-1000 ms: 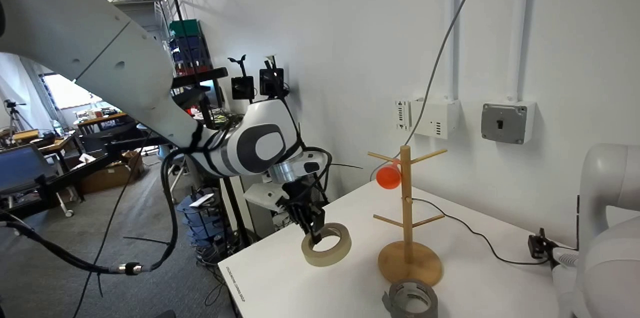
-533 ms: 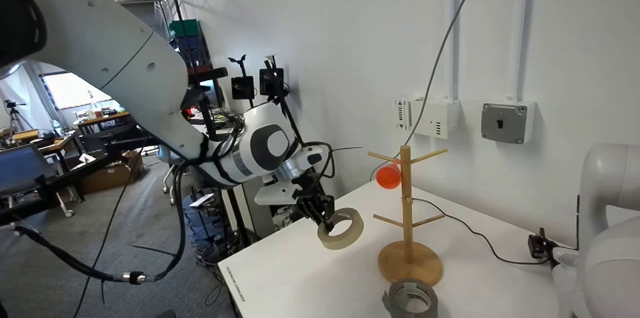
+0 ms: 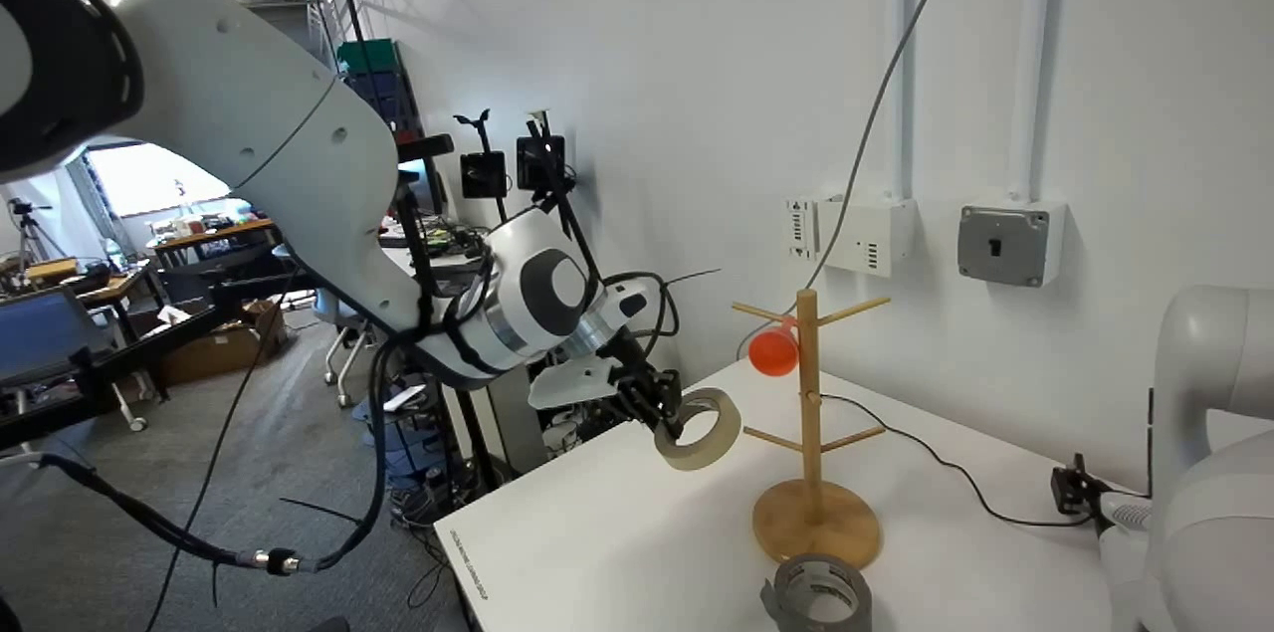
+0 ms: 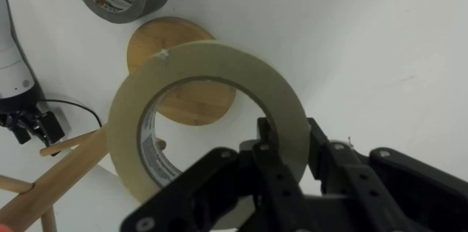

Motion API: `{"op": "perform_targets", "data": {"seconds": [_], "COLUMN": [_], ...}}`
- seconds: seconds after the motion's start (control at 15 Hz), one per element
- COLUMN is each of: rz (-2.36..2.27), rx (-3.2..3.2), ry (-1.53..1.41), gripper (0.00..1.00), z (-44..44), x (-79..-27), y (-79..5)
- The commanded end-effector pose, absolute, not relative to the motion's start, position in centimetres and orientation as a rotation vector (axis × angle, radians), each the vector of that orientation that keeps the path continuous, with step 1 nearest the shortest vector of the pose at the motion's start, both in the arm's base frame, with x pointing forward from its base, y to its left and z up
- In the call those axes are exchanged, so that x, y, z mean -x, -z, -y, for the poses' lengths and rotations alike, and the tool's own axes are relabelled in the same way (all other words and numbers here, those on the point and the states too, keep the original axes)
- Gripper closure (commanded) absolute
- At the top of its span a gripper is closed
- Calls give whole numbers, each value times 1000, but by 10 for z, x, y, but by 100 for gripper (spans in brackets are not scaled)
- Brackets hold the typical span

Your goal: Hang the white masking tape on the wooden stand

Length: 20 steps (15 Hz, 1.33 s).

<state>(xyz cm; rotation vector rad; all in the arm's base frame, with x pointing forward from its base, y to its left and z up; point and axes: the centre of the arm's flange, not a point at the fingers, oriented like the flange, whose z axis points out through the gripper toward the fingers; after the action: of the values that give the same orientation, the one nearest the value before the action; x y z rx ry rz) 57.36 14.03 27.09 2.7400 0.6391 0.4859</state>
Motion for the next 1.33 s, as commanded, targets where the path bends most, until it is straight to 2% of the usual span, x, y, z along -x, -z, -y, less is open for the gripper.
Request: {"op": "perform_targets", "data": {"seconds": [0.0,0.93,1.0,1.07,1.13,1.27], "rz": [-670,-665,-662,-658,-654,-647], "rx": [-2659,-2622,-2622,-2622,-2623,-2624], "ry": [-585,-560,-565,-567,-567,-568], "gripper": [94,94,80,50,49,35], "z": [-132,-132,-131,-130,-130,-132], "x": [-594,-629,-632,-634,-635,-636], "y": [-265,-218,-218,-218,-218,-217]}}
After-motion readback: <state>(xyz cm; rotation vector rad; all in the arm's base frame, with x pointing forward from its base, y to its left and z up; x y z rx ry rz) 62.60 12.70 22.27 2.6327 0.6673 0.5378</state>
